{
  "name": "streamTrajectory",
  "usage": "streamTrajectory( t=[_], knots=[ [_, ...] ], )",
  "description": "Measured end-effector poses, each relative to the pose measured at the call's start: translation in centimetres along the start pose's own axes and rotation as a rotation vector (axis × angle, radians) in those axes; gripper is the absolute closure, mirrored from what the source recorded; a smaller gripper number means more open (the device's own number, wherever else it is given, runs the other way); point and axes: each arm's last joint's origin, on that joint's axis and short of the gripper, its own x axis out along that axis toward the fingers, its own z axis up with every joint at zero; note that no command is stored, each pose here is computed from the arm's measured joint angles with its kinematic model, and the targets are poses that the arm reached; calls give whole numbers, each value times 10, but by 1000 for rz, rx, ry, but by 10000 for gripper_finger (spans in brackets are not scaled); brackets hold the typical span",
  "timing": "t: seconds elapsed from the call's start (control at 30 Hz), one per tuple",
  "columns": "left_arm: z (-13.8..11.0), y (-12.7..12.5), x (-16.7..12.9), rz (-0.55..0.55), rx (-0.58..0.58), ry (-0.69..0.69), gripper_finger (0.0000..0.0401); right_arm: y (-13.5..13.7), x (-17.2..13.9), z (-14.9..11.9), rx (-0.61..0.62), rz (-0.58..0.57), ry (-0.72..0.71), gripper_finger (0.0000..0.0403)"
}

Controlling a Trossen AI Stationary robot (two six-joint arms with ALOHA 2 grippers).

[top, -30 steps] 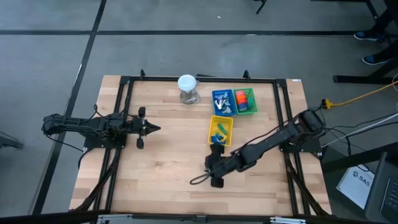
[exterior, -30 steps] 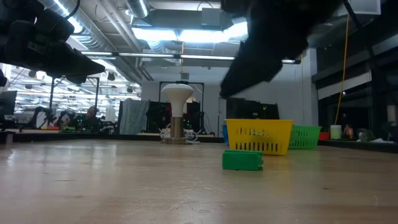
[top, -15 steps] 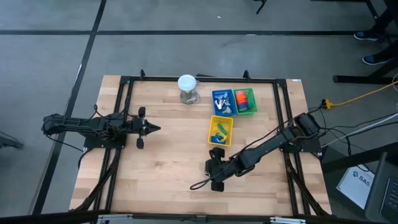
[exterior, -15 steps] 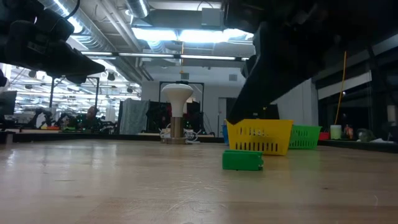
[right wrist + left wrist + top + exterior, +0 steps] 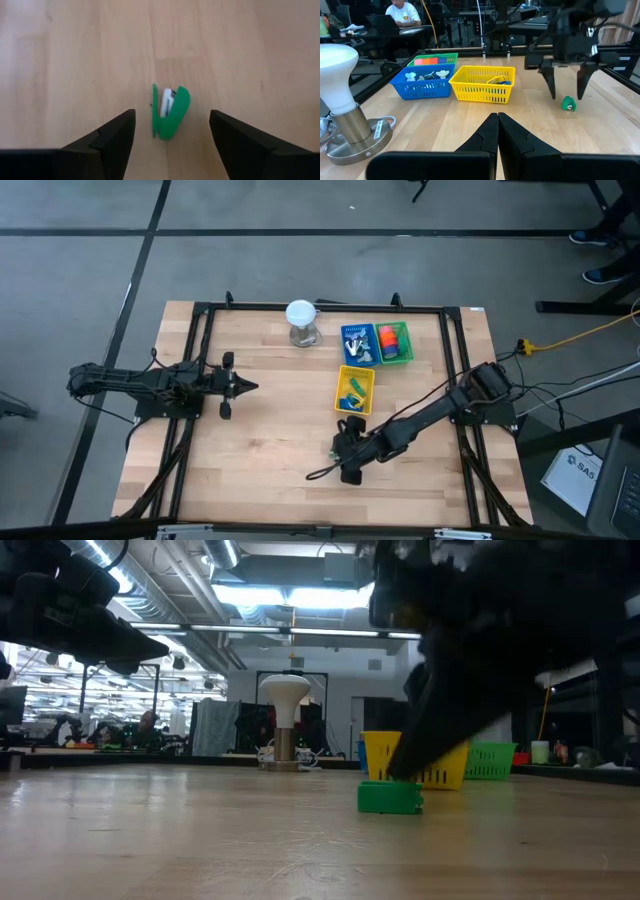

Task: Pick and place Stapler, Stapler remover, tape
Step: Put the green stapler into the yellow bin

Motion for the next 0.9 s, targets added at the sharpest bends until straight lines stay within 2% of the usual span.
streamTrajectory(
  t=[0.2,0.37,0.5,0.77,0.83,0.9],
  knots=[
    [0,0,0,0,0,1,400,0,17,-5,-42,-8,-3,137],
    [0,0,0,0,0,0,400,-3,19,-4,-46,-30,-8,147],
    [0,0,0,0,0,0,400,-5,20,-3,-47,-40,-4,193],
    [0,0,0,0,0,0,400,-5,20,-3,-67,-40,-9,330],
    [0,0,0,0,0,0,400,-5,20,-2,-64,-36,-19,346],
    [0,0,0,0,0,0,400,-6,20,1,-62,-30,-34,346]
  ],
)
